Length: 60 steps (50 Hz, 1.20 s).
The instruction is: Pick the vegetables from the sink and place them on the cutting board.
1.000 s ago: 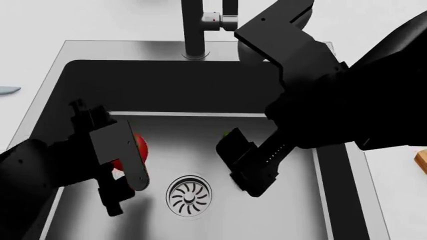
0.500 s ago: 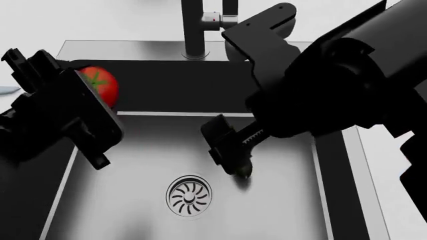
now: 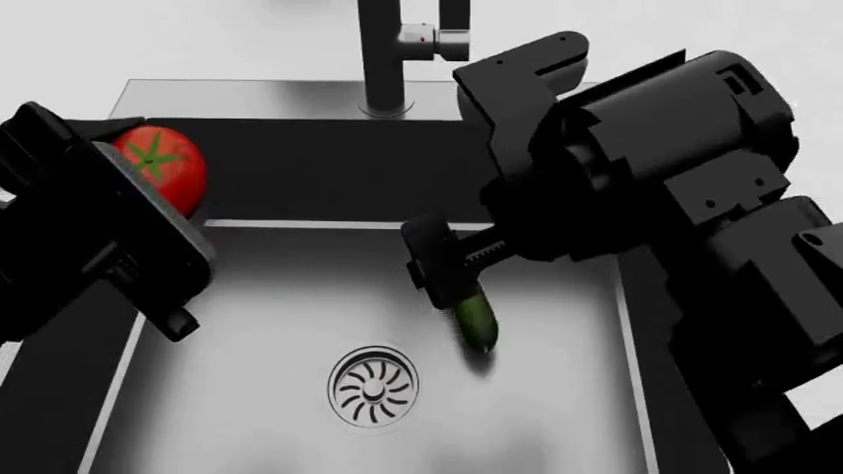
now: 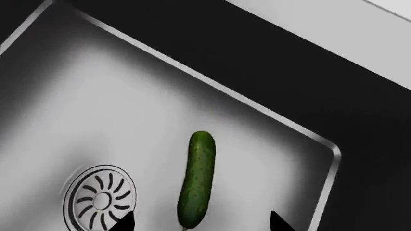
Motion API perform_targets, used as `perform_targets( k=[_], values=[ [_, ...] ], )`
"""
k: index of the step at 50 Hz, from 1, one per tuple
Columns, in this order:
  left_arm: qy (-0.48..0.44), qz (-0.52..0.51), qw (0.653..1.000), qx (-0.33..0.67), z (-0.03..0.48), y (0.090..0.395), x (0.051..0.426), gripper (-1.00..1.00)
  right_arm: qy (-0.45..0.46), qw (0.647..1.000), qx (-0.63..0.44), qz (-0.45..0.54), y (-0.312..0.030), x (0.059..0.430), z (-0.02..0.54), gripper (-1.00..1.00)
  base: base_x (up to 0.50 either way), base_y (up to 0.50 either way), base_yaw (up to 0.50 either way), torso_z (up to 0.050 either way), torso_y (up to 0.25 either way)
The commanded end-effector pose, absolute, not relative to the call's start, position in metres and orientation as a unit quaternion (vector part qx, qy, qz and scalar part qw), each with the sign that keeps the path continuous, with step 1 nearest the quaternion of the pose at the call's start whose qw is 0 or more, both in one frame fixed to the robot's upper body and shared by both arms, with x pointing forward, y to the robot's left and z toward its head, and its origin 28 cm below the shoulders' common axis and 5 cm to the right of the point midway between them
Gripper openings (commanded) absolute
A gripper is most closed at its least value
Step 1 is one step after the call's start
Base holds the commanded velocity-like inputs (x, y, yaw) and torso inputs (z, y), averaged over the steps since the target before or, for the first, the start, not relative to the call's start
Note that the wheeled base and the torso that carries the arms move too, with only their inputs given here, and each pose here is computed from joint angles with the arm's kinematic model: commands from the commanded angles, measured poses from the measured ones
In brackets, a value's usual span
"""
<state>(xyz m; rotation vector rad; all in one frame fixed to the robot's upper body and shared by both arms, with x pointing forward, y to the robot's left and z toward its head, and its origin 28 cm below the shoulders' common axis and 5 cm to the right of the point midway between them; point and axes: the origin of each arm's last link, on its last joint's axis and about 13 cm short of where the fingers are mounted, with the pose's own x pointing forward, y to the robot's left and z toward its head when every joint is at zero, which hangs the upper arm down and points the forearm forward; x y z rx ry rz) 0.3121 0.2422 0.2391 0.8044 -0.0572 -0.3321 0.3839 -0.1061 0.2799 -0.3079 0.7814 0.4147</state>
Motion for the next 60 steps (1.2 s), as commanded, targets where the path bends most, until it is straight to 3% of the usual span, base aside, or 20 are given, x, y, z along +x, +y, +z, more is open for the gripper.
perform_targets(
  k=[1, 60],
  values=[
    [-0.05, -0.153, 0.919, 0.36, 0.246, 0.239, 0.31, -1.0, 0.372, 0.895, -0.158, 0.188, -0.092, 0.4, 0.265, 1.0, 0.0, 0.0, 0.0, 0.0, 0.0],
    [-0.036, -0.171, 0.916, 0.36, 0.233, 0.237, 0.304, -1.0, 0.403, 0.893, -0.094, 0.176, -0.09, 0.398, 0.151, 1.0, 0.0, 0.0, 0.0, -0.001, 0.0]
  ],
)
